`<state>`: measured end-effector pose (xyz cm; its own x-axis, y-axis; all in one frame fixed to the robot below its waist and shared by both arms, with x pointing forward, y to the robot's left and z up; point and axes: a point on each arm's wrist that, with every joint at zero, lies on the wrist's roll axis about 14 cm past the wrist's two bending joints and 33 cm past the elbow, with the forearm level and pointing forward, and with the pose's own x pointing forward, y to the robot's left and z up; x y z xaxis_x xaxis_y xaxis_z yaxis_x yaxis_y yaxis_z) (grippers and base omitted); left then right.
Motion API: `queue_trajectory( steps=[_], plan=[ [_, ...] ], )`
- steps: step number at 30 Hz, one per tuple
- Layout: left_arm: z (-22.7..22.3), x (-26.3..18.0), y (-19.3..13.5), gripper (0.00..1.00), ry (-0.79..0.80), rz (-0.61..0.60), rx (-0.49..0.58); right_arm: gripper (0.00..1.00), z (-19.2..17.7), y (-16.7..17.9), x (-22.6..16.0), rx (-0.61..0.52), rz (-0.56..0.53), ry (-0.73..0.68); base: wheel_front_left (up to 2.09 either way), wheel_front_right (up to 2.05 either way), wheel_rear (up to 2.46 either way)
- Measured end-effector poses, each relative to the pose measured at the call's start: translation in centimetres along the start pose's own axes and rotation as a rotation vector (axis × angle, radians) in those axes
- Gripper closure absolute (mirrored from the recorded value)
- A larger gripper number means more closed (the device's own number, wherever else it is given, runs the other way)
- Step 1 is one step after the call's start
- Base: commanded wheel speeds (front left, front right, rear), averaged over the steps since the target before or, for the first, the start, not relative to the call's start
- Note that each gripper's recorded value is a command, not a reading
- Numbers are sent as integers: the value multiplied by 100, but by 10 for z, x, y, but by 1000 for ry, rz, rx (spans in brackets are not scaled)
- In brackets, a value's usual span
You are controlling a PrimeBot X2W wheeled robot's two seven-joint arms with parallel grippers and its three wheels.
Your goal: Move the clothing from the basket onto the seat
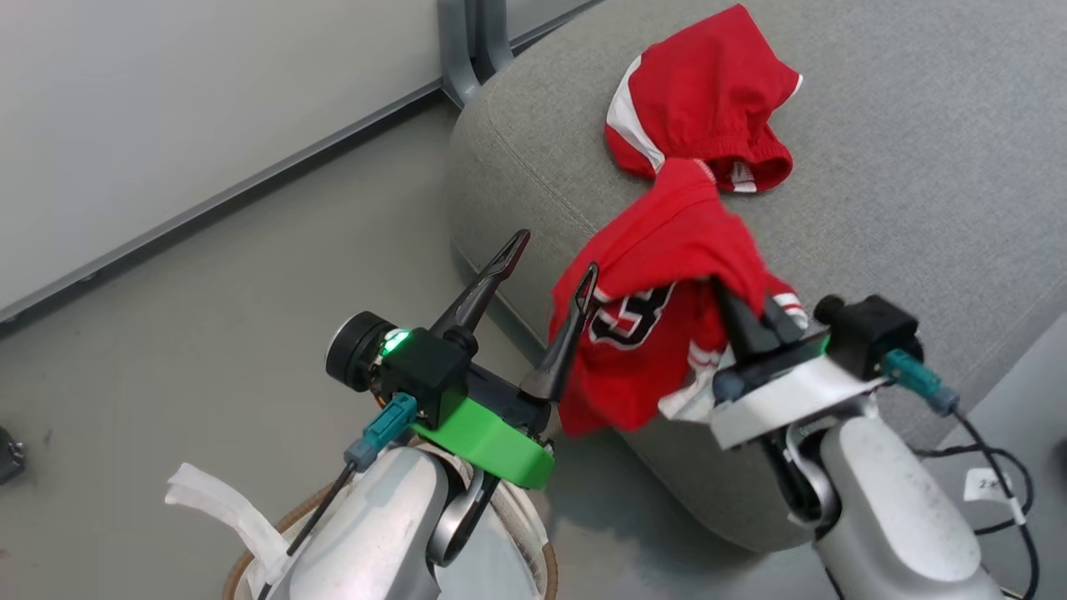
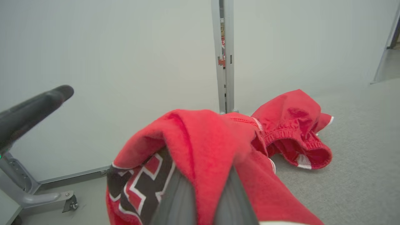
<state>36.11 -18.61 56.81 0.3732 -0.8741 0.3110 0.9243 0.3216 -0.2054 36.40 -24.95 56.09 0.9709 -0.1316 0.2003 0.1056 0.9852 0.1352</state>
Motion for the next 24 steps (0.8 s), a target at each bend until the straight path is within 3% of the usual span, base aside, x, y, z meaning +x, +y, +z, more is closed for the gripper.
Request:
queue_trajectory(
  steps=[13, 19, 24],
  plan=[
    [-50, -11, 32, 0, 84, -11, -57, 100, 121, -102, 79, -471, -141, -228, 0, 0, 0],
    [-62, -14, 56, 0, 87, -8, -53, 100, 142, -143, 115, -607, -221, -226, 0, 0, 0],
    [-78, -22, 82, 0, 101, 8, -54, 100, 114, -163, 148, -658, -265, -142, 0, 0, 0]
  ],
)
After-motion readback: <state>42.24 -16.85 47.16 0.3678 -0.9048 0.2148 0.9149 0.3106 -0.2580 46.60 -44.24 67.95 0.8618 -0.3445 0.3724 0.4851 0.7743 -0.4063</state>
